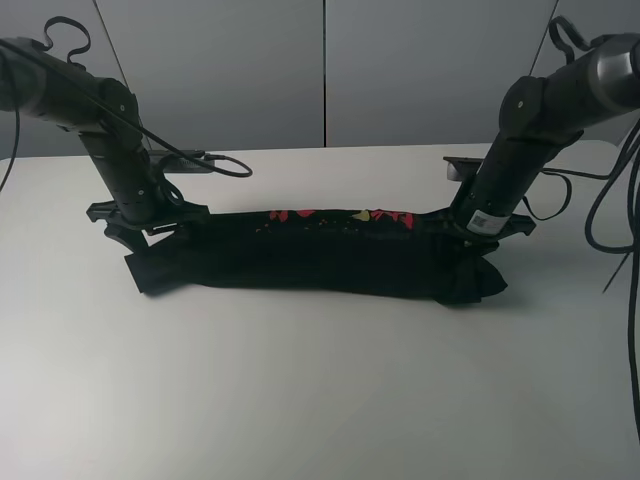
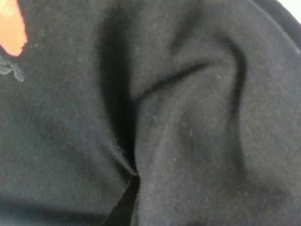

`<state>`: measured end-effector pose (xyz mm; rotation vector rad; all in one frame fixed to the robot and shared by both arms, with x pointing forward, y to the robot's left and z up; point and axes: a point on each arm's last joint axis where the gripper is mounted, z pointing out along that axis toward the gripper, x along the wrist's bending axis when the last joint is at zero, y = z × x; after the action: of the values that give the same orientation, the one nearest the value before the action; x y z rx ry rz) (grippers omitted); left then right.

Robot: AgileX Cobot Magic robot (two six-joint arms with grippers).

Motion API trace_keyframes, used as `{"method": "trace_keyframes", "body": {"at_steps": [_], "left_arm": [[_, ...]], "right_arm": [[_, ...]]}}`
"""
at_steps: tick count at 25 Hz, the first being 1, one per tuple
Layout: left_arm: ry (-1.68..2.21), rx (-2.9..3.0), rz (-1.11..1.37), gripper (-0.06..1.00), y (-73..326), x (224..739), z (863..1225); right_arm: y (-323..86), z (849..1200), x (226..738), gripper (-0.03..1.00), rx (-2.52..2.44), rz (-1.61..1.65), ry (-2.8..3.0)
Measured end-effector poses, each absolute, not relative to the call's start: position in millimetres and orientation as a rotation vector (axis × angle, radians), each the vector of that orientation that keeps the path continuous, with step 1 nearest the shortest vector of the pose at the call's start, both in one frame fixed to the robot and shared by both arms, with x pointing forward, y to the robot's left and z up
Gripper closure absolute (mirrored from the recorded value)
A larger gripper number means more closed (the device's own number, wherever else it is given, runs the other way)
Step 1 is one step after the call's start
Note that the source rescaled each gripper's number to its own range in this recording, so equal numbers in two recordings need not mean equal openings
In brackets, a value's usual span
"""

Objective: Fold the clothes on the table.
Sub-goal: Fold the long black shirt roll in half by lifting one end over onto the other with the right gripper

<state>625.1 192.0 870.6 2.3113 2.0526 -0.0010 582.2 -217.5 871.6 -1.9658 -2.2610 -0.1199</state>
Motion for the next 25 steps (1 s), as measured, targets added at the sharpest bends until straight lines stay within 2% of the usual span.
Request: {"method": "trace_keyframes", "body": {"at_steps": [13, 19, 25], "left_arm": [[2.048, 2.315, -0.001, 0.03, 192, 625, 871], [2.034, 2.328, 0.0, 0.03, 192, 625, 871], [2.032, 2.33, 0.0, 0.03, 192, 625, 871]], "right_arm": [[-205, 955, 585, 0.84, -1.909, -0.351, -2.234], [-185, 968, 589, 0.84, -1.799, -0.591, -2.075], [-153, 963, 588, 0.84, -1.674, -0.722, -2.003]]}}
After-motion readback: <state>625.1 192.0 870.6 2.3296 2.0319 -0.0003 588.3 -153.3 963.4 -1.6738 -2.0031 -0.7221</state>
